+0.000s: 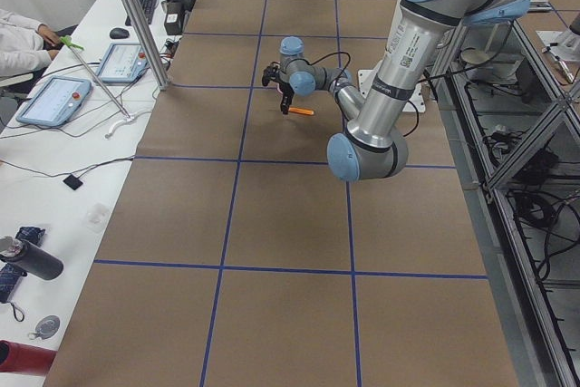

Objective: Collect pens into pen holder
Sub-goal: 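Withdraw the right gripper while the left gripper moves toward the orange marker, then grasp the orange marker with the left gripper and lift it, then drop the orange marker into the pink cup with the left gripper, then withdraw the left gripper away from the cup, then lower the right gripper onto the yellow highlighter and grasp it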

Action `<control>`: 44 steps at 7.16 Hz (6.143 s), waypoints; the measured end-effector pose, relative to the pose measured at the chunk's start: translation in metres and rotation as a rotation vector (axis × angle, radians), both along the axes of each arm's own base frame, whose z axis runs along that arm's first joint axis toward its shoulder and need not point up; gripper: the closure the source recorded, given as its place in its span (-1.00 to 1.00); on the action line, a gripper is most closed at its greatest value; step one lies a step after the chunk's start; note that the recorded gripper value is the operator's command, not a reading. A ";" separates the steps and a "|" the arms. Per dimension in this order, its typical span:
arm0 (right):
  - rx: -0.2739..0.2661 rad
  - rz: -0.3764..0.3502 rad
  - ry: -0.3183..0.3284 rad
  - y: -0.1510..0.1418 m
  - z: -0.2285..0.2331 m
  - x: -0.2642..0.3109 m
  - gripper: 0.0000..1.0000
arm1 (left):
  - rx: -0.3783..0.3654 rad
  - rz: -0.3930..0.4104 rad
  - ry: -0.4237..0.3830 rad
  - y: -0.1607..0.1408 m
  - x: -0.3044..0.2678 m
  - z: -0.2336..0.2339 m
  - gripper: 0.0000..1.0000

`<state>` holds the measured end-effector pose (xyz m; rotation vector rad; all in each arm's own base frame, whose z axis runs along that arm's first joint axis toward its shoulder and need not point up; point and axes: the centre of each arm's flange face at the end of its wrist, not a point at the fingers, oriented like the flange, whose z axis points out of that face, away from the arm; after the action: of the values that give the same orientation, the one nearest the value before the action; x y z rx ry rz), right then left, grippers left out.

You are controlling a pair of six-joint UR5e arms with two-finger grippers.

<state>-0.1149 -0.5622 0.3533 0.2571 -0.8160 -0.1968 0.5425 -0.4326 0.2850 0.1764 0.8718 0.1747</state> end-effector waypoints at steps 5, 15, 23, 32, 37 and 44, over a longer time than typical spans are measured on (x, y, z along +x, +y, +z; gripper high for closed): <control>-0.002 0.004 0.001 0.000 0.000 0.000 -1.00 | -0.003 0.023 -0.001 0.005 0.028 -0.011 0.25; 0.000 0.006 -0.004 -0.001 -0.004 0.000 -1.00 | 0.255 -0.088 0.263 0.000 -0.079 -0.118 1.00; 0.002 0.008 -0.002 -0.001 -0.005 0.000 -1.00 | 0.573 -0.268 0.547 0.003 -0.015 -0.113 -1.00; -0.012 -0.054 0.083 0.045 0.122 0.096 -1.00 | 0.358 -0.020 0.234 -0.090 -0.255 0.036 -1.00; -0.143 -0.096 0.122 0.115 0.322 0.167 -1.00 | 0.468 0.111 0.130 -0.094 -0.519 0.238 -1.00; -0.173 0.136 0.130 0.179 0.493 0.175 -0.33 | 0.484 0.098 0.112 -0.070 -0.552 0.270 -1.00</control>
<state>0.0597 -0.3832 0.8463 0.1346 -0.6790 -0.0144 -0.0094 -0.5021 0.5553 0.5997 0.9390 0.4711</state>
